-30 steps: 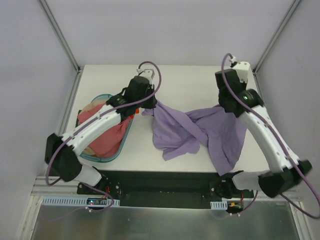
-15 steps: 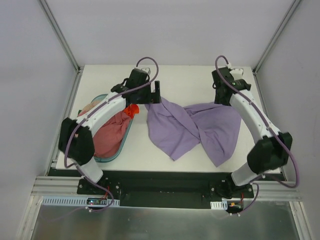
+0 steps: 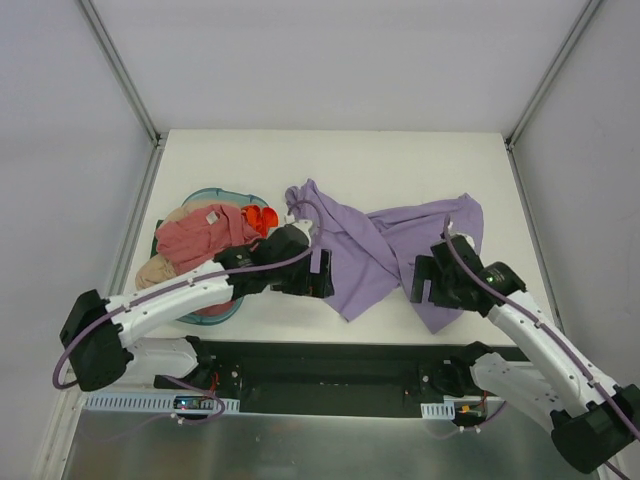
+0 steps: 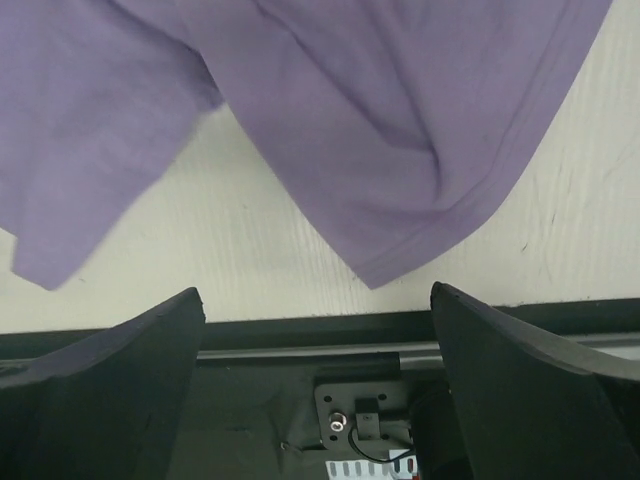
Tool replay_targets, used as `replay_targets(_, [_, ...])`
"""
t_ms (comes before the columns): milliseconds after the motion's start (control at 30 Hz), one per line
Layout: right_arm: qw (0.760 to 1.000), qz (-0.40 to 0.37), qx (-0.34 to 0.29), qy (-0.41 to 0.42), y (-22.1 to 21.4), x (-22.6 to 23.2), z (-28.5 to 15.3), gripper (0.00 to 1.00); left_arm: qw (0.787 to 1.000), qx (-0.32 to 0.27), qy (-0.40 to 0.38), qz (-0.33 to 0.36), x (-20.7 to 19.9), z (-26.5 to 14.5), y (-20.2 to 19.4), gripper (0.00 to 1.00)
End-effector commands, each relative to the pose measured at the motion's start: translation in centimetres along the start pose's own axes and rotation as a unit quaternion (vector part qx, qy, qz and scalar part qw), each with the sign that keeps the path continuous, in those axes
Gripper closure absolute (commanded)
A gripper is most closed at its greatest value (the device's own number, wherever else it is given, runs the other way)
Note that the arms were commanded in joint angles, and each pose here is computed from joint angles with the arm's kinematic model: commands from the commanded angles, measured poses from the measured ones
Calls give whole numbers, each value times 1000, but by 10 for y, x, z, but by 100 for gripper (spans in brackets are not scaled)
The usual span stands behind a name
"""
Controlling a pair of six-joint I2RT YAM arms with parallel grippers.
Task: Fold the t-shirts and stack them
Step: Flatten out the tshirt
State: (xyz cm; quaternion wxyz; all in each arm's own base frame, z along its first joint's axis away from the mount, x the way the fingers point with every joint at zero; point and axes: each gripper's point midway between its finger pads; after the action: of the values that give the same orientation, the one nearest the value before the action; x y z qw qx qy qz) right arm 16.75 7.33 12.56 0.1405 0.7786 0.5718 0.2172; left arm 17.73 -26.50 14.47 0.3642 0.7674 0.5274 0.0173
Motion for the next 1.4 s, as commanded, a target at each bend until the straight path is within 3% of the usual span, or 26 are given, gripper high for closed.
replay_targets(0, [998,21,49,-19,-41,-12,13,1,999,33,31,-9,-2,29,-25,1])
replay_targets(333, [995,12,55,-84,-57,-22,74,7,997,76,34,-5,-18,85,-53,1])
replay_targets(467, [989,8,67,-134,-64,-34,87,12,995,87,41,-12,-22,107,-52,7])
replay_targets(600, [987,6,80,-141,-70,-33,100,31,992,125,24,-18,-35,129,-59,19])
replay_targets(667, [985,-4,100,-139,-73,-30,99,52,989,143,33,-31,-32,139,-68,23])
replay_targets(767, [988,-15,98,-118,-59,-15,88,69,987,152,47,-31,-24,144,-77,37])
replay_targets(833, [992,-13,75,-101,-41,-5,77,78,987,154,50,-17,-21,142,-77,54])
replay_targets(933, [997,4,53,-51,-19,20,54,89,987,153,56,-10,-16,134,-78,93])
replay_targets(967, [998,11,44,-34,-12,26,45,96,987,153,55,-10,-15,131,-79,100])
replay_targets(1000, [999,17,30,-20,-5,30,36,100,987,153,52,-8,-15,127,-80,100])
replay_targets(1167, [1000,7,-2,-6,10,22,-3,94,990,125,64,-7,-4,102,-76,100])
replay_targets(1267, [999,2,-4,-33,-3,0,3,81,995,66,78,-14,6,68,-60,100])
replay_targets(1367, [999,3,21,-40,-24,-11,14,74,994,-4,108,-32,26,32,-45,100])
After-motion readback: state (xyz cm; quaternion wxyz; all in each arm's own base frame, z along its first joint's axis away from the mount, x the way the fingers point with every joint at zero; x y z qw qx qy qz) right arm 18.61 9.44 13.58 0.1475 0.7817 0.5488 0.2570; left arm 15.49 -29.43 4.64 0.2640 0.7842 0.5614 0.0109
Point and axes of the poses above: each gripper's point midway between its finger pads, its own z axis out along the fingers, its own x axis along the line the jaws close on, y = z × x, and after that the axes turned 11 degrees about z, right-handed
